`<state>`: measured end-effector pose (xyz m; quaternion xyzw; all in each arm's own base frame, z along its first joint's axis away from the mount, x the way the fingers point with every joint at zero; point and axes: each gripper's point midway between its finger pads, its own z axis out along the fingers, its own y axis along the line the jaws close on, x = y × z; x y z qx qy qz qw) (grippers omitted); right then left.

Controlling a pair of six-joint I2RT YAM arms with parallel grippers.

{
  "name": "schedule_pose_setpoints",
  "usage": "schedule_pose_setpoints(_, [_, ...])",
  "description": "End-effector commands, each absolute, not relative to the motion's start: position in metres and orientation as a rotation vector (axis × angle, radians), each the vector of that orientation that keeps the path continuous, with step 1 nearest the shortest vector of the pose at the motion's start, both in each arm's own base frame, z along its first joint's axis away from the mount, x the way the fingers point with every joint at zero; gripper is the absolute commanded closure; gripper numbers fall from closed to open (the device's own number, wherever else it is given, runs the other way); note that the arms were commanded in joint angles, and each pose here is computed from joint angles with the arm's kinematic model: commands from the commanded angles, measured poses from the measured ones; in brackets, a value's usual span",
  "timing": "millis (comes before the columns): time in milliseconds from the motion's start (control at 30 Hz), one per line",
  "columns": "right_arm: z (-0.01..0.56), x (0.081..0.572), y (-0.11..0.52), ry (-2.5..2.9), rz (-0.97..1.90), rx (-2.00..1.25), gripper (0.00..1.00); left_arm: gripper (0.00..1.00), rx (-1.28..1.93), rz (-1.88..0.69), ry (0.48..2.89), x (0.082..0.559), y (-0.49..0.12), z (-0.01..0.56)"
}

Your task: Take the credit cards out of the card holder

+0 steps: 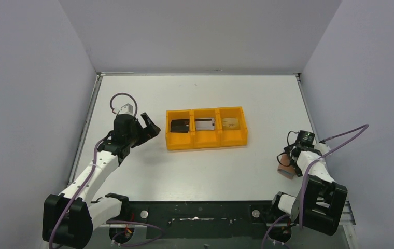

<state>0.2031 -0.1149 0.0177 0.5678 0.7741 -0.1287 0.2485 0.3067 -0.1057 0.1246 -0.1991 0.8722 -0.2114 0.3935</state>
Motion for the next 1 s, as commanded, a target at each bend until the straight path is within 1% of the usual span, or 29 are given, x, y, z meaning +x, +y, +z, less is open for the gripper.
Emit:
schedule_pose_setpoints(0, [0.001, 0.209, -0.083, 2.250, -0.151, 1.433, 0.24, 0.06, -0.477, -0.525, 2.177, 0.311, -0.101, 0.139])
schedule_pose_setpoints(133, [0.009, 0.219, -0.065, 2.229, -0.034, 1.324, 0.33, 0.06, -0.472, -0.532, 2.178, 0.309, -0.102, 0.140])
schedule_pose_setpoints(333, [0.014, 0.222, -0.022, 2.282, 0.094, 1.163, 0.38, 0.06, -0.452, -0.554, 2.165, 0.310, -0.105, 0.144])
schedule_pose_setpoints(500, [0.003, 0.208, 0.016, 2.393, 0.139, 1.091, 0.38, 0.07, -0.412, -0.556, 2.184, 0.306, -0.106, 0.142])
schedule_pose_setpoints(600, [0.001, 0.204, 0.050, 2.457, 0.200, 0.967, 0.37, 0.07, -0.388, -0.565, 2.180, 0.303, -0.107, 0.145])
schedule_pose_setpoints(833, [0.004, 0.193, 0.108, 2.487, 0.268, 0.856, 0.35, 0.07, -0.371, -0.612, 2.151, 0.296, -0.111, 0.156])
schedule_pose_setpoints(967, [0.014, 0.191, 0.144, 2.461, 0.337, 0.755, 0.33, 0.07, -0.388, -0.676, 2.154, 0.281, -0.116, 0.148])
